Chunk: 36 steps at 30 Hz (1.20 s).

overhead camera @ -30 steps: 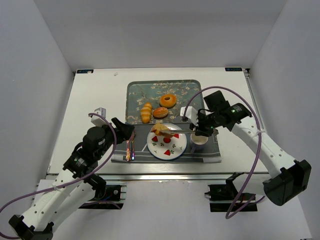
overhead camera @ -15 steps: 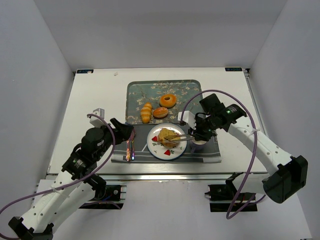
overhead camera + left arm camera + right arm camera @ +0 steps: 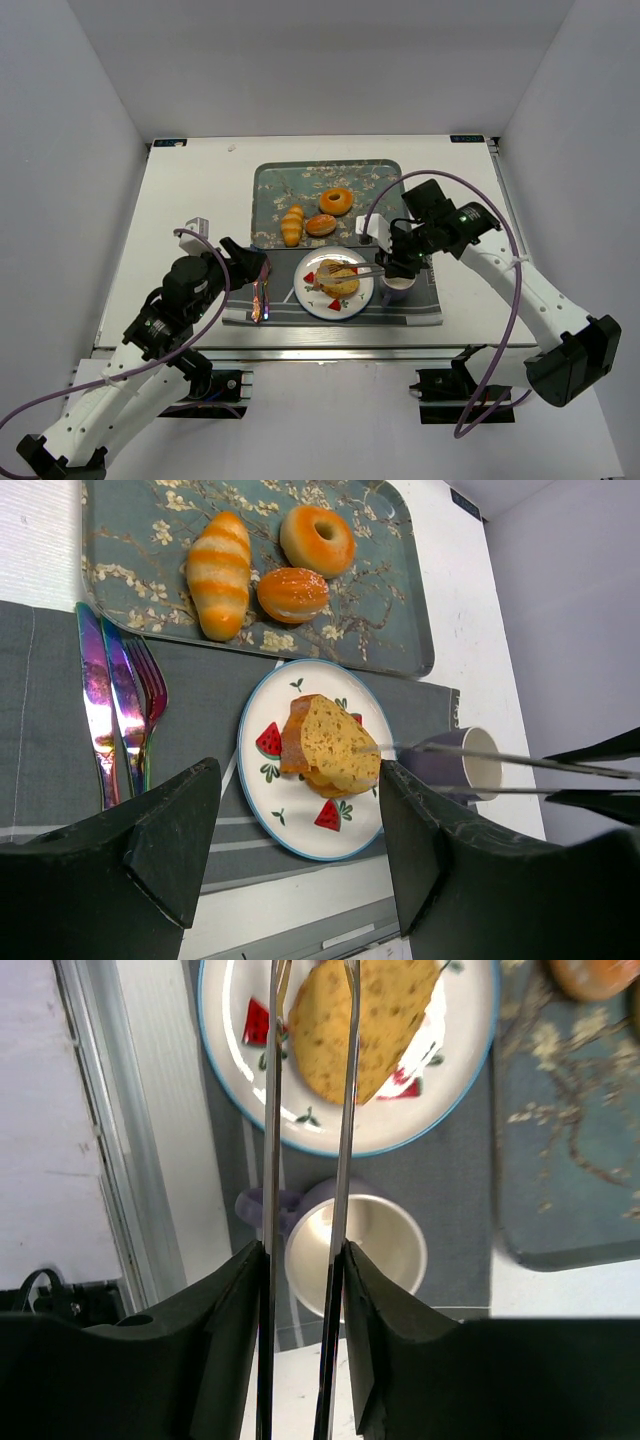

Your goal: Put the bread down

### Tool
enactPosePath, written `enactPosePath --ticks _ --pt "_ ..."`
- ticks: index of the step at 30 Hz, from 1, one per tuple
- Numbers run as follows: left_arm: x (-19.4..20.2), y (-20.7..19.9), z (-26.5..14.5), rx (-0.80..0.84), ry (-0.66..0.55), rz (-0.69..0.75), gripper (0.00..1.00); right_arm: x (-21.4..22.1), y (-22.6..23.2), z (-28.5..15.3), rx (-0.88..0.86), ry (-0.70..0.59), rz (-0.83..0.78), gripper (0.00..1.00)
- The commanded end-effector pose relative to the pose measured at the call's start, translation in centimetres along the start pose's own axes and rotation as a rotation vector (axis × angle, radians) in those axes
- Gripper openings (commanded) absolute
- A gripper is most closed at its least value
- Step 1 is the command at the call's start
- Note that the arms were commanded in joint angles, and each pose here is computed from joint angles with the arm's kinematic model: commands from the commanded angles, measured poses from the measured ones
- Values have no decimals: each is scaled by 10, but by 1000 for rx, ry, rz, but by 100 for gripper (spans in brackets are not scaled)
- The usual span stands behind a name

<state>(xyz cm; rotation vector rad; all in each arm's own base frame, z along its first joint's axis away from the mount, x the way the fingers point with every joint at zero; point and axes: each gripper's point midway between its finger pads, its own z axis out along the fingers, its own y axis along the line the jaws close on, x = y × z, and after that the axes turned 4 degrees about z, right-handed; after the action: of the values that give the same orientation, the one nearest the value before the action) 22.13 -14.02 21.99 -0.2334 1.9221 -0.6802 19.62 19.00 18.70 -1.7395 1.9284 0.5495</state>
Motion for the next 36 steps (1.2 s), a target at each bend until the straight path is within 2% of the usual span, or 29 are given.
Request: enactPosePath --ticks 1,6,12,17,24,33,36 --pt "-8 -3 -5 5 -26 -6 74 -36 -9 -22 45 -116 -24 41" --pt "-9 -3 -6 5 -27 -8 74 -51 -54 -27 173 -120 8 40" --pt "-8 -4 -5 9 -24 -11 74 -56 -111 -8 305 -85 -70 42" --pt "-5 -2 -5 6 -25 -23 74 -59 -145 12 342 -42 -69 43" --pt "-3 3 -6 -4 -29 -27 74 -54 -161 29 348 -10 -72 44" --pt "-1 3 -2 -9 -23 -16 74 -36 -156 43 307 41 -76 53" --pt "-1 4 -2 -8 -25 -16 74 -34 -157 48 303 49 -81 53"
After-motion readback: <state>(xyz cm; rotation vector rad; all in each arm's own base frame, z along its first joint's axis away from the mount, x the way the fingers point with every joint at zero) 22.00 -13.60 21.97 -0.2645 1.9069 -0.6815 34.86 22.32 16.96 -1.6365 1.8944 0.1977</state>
